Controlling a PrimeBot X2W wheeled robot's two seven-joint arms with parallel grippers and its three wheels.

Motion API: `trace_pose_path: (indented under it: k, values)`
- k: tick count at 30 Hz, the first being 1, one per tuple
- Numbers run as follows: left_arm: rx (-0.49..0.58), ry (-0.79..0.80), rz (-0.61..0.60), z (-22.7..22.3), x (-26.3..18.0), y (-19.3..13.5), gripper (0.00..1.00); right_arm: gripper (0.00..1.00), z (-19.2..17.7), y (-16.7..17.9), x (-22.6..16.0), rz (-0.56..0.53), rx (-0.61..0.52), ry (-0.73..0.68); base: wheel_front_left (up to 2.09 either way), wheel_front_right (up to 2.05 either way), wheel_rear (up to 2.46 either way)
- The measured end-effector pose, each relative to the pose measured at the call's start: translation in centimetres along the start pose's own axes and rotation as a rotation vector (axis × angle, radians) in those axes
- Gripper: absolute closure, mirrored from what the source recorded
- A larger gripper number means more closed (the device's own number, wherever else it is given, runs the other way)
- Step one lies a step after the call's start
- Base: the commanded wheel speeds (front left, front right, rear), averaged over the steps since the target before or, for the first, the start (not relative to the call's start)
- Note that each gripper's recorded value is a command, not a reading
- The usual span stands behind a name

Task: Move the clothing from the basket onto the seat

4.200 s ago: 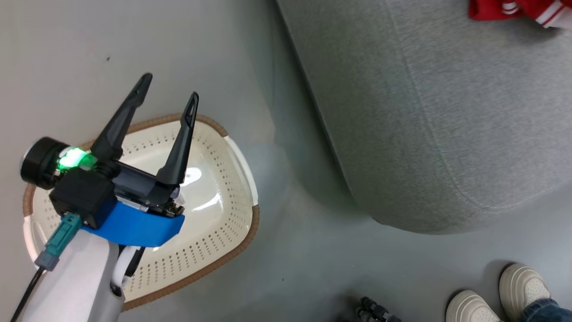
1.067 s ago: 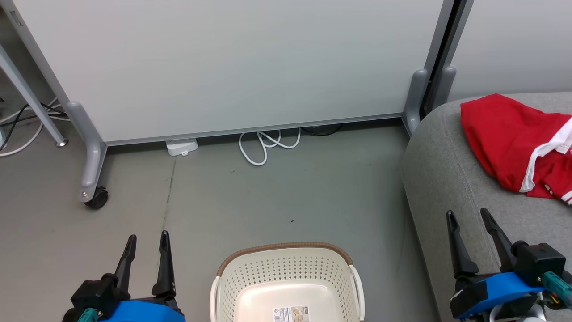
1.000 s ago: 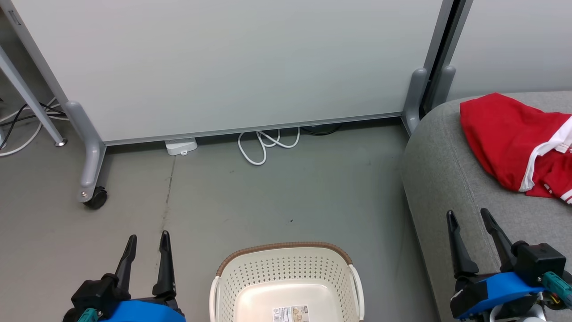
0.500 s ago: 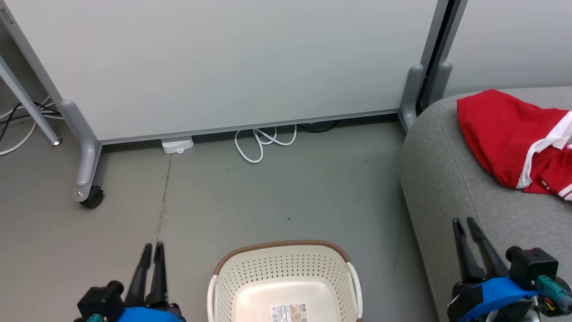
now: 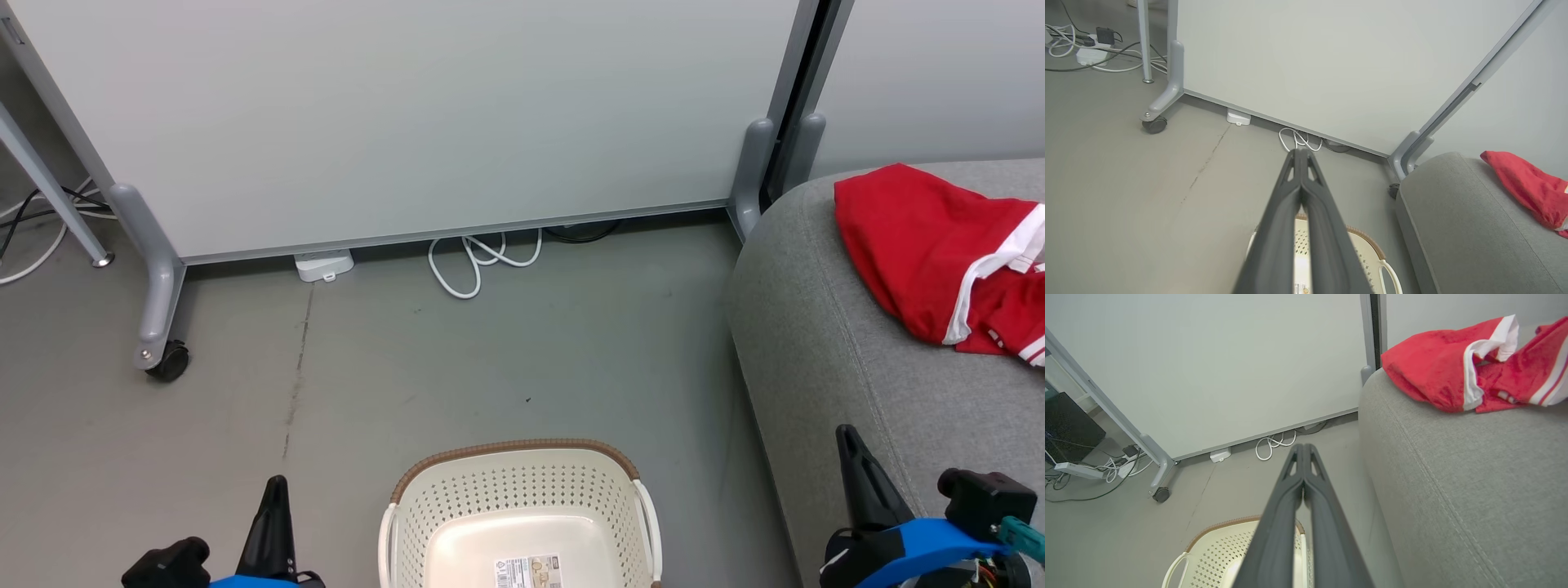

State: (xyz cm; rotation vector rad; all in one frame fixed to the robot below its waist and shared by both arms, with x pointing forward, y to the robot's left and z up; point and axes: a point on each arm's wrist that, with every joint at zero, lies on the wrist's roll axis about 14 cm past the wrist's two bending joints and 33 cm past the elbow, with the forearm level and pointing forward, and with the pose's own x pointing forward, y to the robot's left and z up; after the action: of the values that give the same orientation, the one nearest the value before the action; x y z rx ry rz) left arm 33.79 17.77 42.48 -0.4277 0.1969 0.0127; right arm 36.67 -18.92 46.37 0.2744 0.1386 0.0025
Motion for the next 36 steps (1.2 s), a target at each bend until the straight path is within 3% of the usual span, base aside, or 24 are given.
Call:
trace_pose_path:
  k: [17, 36]
  values:
    - [-0.270, -0.029, 0.035, 1.6, 0.8, 0.4, 1.00, 1.00, 0.4, -0.3, 0.2, -0.018, 0.311, -0.009, 0.00, 0.00, 0.00]
    - [-0.506, -0.058, 0.027, 3.4, 1.7, 0.3, 1.00, 1.00, 1.3, -0.3, 0.6, -0.011, 0.576, -0.034, 0.00, 0.00, 0.00]
